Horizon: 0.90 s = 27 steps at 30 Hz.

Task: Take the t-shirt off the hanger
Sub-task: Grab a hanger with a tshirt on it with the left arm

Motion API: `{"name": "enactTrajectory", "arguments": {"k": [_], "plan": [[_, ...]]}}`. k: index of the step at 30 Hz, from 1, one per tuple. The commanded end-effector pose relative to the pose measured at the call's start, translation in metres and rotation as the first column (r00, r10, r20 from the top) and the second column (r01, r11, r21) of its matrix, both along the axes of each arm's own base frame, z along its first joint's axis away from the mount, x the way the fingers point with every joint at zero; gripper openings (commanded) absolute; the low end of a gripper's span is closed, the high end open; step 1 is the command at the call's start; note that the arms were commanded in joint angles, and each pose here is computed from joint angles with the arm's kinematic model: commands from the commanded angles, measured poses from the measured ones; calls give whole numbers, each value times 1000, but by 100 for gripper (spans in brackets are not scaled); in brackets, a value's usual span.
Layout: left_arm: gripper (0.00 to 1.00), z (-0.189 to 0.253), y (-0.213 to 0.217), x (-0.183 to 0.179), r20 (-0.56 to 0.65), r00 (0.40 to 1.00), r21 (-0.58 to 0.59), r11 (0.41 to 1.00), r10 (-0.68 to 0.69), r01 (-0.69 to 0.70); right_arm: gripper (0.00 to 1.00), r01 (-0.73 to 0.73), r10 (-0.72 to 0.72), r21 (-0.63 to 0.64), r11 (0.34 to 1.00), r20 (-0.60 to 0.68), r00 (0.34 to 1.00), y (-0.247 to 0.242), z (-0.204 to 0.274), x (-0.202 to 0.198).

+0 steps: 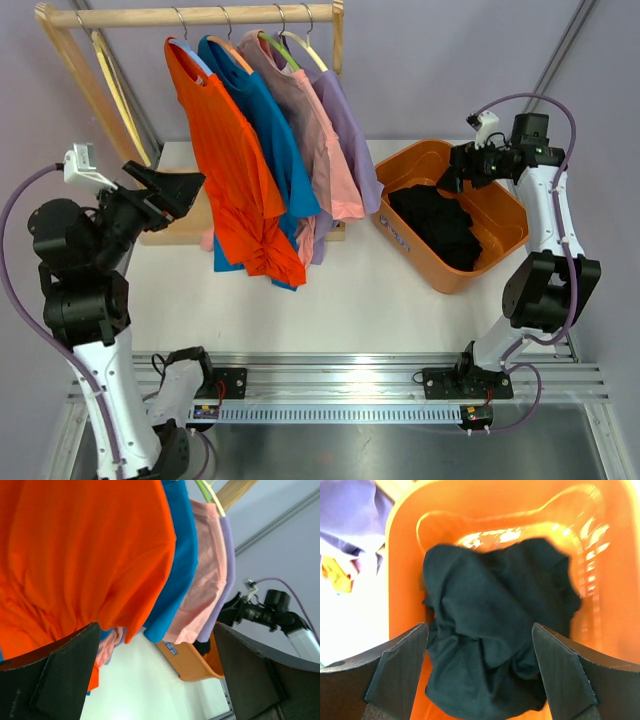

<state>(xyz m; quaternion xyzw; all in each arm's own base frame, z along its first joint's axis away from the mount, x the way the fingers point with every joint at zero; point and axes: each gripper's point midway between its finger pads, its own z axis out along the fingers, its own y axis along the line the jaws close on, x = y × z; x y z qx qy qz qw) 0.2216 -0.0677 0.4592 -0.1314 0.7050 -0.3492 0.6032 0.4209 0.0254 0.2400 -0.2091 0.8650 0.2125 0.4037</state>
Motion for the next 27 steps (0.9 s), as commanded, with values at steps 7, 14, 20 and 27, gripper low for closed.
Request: {"name": "enactTrajectory", "arguments": {"k": [7, 14, 20, 27], "plan": [[98, 49, -32, 49, 40, 999, 43, 998, 36, -38, 93, -44, 44, 103, 994, 5, 999, 18, 0, -19], [93, 86, 2, 117, 94, 952, 50, 954, 291, -297, 93, -48, 47, 150, 987, 14, 999, 26, 1, -28], [84, 95, 10, 180, 74, 945, -15, 948, 320, -319, 93, -50, 46, 166, 985, 27, 999, 29, 4, -30], [75, 95, 26, 223, 71, 959, -144, 954, 275, -263, 94, -55, 48, 169, 984, 43, 998, 31, 4, -33]]}}
